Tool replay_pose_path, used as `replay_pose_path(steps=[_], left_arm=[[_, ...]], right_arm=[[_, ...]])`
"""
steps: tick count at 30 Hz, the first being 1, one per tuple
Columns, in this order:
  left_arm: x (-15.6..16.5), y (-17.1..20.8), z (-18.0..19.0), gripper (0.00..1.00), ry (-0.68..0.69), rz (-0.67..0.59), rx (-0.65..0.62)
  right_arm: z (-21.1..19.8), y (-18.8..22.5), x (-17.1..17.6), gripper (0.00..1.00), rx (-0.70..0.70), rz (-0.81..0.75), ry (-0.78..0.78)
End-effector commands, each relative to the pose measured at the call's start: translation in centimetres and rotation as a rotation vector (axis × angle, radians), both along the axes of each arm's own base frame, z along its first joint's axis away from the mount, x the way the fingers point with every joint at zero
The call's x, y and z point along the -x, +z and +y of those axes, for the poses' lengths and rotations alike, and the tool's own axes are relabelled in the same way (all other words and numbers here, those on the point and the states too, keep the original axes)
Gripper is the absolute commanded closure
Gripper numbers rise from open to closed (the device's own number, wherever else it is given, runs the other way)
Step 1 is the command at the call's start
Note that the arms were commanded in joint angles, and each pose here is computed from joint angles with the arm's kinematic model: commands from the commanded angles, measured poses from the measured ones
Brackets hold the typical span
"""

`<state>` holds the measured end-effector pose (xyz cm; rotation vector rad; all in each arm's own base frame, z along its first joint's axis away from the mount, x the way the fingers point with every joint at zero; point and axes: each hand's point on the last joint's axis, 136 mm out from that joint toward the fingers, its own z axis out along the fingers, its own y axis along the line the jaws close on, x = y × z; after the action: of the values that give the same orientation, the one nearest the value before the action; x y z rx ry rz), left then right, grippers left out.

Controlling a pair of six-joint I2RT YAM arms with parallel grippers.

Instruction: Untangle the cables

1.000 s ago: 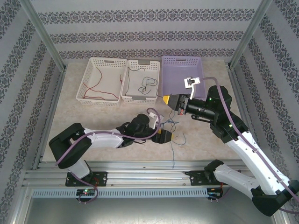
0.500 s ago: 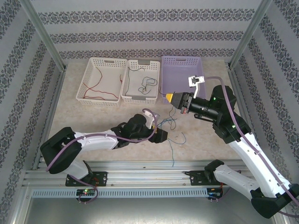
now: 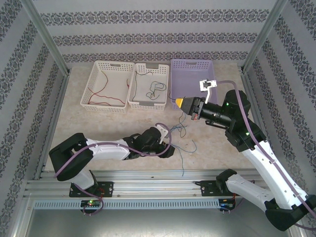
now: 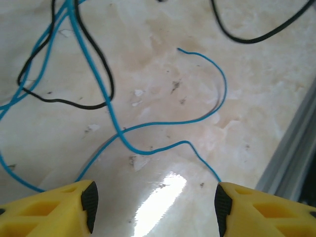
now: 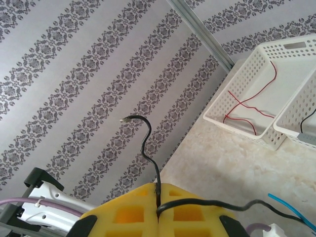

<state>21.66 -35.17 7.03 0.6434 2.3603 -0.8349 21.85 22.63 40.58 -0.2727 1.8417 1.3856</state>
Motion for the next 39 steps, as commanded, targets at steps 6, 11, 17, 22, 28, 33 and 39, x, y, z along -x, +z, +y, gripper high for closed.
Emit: replay_pose_path(steps=[6,11,17,22,28,33,39], left_arm=[[-2.2,0.0,0.3,0.34,0.108,-0.099,-0.054],[-3.0,0.6,-0.5,0.36,0.132,-0.119,-0.022],[-3.7,0.5,-1.1,0.47,0.156,-0.123,-0.003],[-4.2,0.9,-2.0,0.46,0.16,-0.124,0.031],[-4.2,1.1,-1.7,0.85,0.166,-0.133,0.018],[-3.7,3.5,0.6,1.0,0.188,-0.171,0.003],[-2.5,9.7,7.3,1.0,0.303,-0.219,0.007]], right_arm=[[-0.3,1.5,0.6,1.0,-0.038,-0.03,0.011],[-0.3,1.3,0.7,1.0,-0.041,-0.026,0.013],[-0.3,1.5,0.9,1.0,-0.048,-0.032,0.017],[-0.2,1.1,0.9,1.0,-0.048,-0.026,0.02],[-0.5,1.0,1.1,1.0,-0.035,-0.035,0.006],[-1.5,-0.4,0.6,1.0,0.006,-0.035,-0.059],[-5.2,-5.3,-1.9,1.0,0.098,0.017,-0.271]])
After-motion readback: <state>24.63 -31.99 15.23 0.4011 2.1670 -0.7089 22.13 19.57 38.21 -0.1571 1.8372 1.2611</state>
